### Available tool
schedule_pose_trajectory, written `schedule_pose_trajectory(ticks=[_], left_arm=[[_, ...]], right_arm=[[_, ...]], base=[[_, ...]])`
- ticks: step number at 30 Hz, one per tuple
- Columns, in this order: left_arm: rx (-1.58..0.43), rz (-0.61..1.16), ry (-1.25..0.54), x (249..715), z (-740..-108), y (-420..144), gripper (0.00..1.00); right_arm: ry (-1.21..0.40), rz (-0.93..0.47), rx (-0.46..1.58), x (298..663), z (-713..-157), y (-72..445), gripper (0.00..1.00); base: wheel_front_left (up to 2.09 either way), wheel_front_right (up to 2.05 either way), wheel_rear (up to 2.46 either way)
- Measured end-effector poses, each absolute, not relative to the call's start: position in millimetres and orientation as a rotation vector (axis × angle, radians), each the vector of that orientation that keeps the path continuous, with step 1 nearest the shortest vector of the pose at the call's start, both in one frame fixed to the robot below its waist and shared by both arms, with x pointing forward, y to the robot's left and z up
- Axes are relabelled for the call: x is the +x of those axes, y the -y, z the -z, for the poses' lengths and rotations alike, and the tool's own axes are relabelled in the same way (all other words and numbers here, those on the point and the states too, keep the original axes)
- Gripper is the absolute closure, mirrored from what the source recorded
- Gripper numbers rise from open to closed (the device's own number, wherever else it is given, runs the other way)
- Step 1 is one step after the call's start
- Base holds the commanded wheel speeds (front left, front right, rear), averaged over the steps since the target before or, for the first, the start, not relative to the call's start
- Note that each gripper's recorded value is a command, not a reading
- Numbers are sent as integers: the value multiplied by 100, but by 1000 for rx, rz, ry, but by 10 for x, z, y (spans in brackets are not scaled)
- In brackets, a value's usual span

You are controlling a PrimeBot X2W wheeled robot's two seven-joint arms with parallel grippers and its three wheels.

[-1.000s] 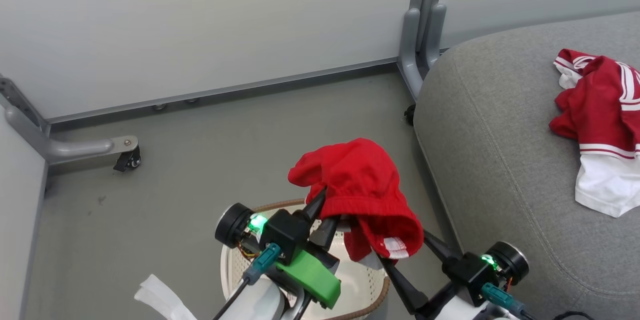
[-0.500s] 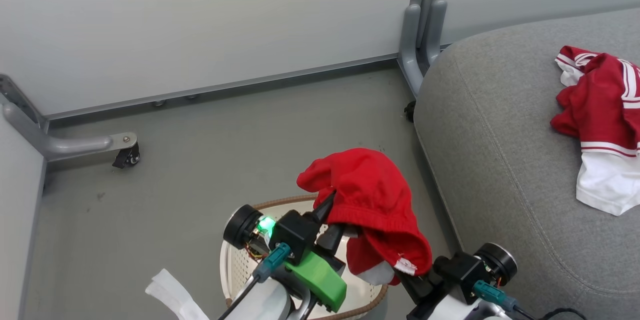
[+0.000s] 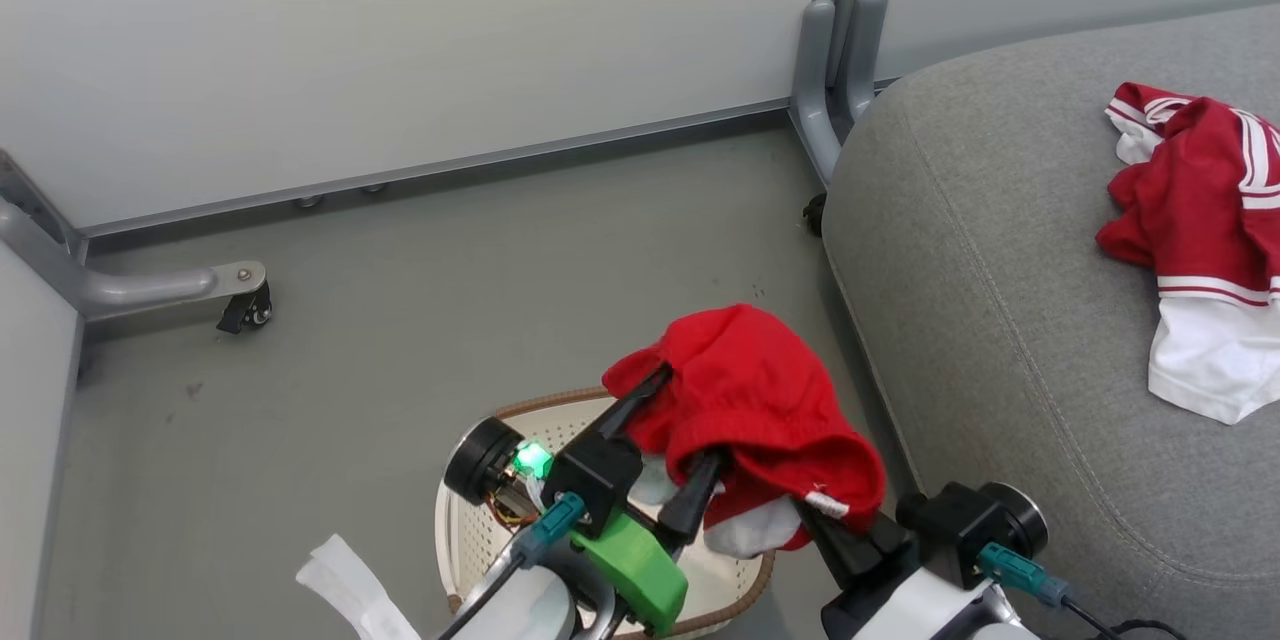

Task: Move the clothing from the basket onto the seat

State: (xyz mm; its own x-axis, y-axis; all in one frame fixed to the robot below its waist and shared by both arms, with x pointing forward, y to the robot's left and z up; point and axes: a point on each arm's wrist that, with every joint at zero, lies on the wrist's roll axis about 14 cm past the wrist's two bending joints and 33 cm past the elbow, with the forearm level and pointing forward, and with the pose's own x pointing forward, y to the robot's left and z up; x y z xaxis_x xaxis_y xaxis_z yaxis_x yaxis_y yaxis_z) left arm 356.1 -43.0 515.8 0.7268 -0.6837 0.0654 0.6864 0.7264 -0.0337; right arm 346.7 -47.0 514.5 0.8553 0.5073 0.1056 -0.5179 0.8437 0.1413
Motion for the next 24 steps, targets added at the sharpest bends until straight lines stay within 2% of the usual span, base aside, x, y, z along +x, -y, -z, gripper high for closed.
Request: schedule_pose_trajectory(ticks=[24], left_arm=[[-37, 748, 55, 3603, -5140, 394, 0]], right_arm=[[109, -496, 150, 3527, -5263, 639, 100]], base=[[0, 0, 0]])
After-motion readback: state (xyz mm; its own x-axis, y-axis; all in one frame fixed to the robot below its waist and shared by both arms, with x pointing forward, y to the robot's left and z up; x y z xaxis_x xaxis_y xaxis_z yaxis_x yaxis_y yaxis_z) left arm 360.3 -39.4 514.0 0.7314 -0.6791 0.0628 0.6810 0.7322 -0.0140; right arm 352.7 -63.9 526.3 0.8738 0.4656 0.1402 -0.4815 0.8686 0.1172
